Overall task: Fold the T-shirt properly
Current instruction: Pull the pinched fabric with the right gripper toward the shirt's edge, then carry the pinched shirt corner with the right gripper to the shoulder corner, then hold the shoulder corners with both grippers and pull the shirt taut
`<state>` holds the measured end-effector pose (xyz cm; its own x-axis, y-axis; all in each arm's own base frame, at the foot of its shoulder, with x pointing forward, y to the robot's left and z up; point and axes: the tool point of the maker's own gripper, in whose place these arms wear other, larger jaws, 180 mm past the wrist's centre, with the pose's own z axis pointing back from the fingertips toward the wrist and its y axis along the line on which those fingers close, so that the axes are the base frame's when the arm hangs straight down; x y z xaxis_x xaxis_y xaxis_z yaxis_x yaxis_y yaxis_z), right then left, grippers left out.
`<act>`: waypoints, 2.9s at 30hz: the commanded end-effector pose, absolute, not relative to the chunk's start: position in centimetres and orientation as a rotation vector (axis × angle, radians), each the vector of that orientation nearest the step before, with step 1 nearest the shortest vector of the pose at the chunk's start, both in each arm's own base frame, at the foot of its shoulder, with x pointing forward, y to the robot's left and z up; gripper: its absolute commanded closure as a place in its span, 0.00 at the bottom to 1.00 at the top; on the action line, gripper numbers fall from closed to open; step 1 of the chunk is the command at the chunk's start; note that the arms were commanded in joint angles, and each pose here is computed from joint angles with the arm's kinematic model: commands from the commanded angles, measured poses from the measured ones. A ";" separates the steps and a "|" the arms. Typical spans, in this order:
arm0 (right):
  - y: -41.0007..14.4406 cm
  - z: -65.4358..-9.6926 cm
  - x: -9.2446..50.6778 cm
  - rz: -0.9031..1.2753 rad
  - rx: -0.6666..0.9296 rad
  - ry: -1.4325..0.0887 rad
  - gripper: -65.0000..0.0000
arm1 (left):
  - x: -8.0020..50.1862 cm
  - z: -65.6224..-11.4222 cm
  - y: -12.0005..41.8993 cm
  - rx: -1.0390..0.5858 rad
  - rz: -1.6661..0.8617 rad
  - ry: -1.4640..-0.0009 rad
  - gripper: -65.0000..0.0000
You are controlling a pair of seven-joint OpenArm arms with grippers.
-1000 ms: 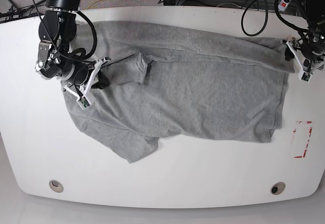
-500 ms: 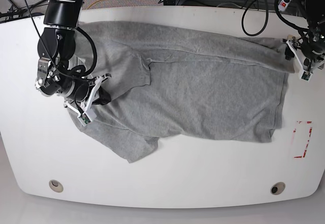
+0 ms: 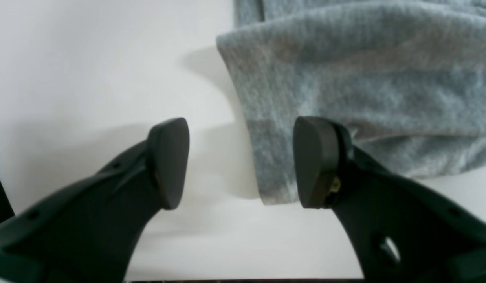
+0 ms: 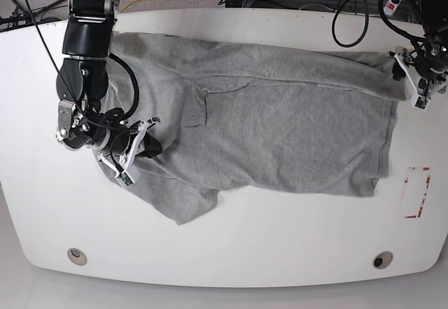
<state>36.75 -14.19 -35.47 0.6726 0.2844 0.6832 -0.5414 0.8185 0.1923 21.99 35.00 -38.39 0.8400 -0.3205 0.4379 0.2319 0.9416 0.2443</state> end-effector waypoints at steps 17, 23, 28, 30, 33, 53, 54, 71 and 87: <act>-24.9 -32.4 28.8 0.367 0.122 -0.750 0.18 | 24.6 -34.0 32.7 0.233 -0.353 -0.650 0.40; -27.9 -33.4 23.5 0.248 0.053 -0.680 0.19 | 24.1 -33.4 31.6 0.239 -0.384 -0.665 0.40; -29.2 -35.5 19.1 0.156 0.043 -0.570 0.19 | 23.1 -34.1 31.6 0.232 -0.389 -0.633 0.40; -29.0 -36.2 17.8 0.145 0.055 -0.533 0.19 | 22.7 -34.3 31.7 0.233 -0.391 -0.624 0.40; -28.3 -37.0 16.5 0.131 0.074 -0.501 0.19 | 22.4 -34.4 31.8 0.234 -0.390 -0.615 0.40; -27.3 -41.3 15.4 0.024 0.188 -0.417 0.71 | 19.9 -37.1 34.8 0.216 -0.269 -0.531 0.40; -27.3 -41.4 15.4 0.023 0.190 -0.416 0.76 | 19.8 -37.2 34.9 0.215 -0.264 -0.527 0.40; -26.2 -41.4 16.1 0.091 0.202 -0.405 0.97 | 19.2 -41.1 34.7 0.120 -0.198 -0.453 0.40; -28.8 -40.6 15.7 0.148 0.136 -0.367 1.00 | 17.1 -41.9 33.8 0.117 -0.257 -0.394 1.00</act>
<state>15.25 -27.59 -41.53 0.9311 0.0881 0.3541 -0.1480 0.9782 0.1459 18.42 32.67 -41.94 0.8695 -0.2438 0.4295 0.2116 0.9697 0.1220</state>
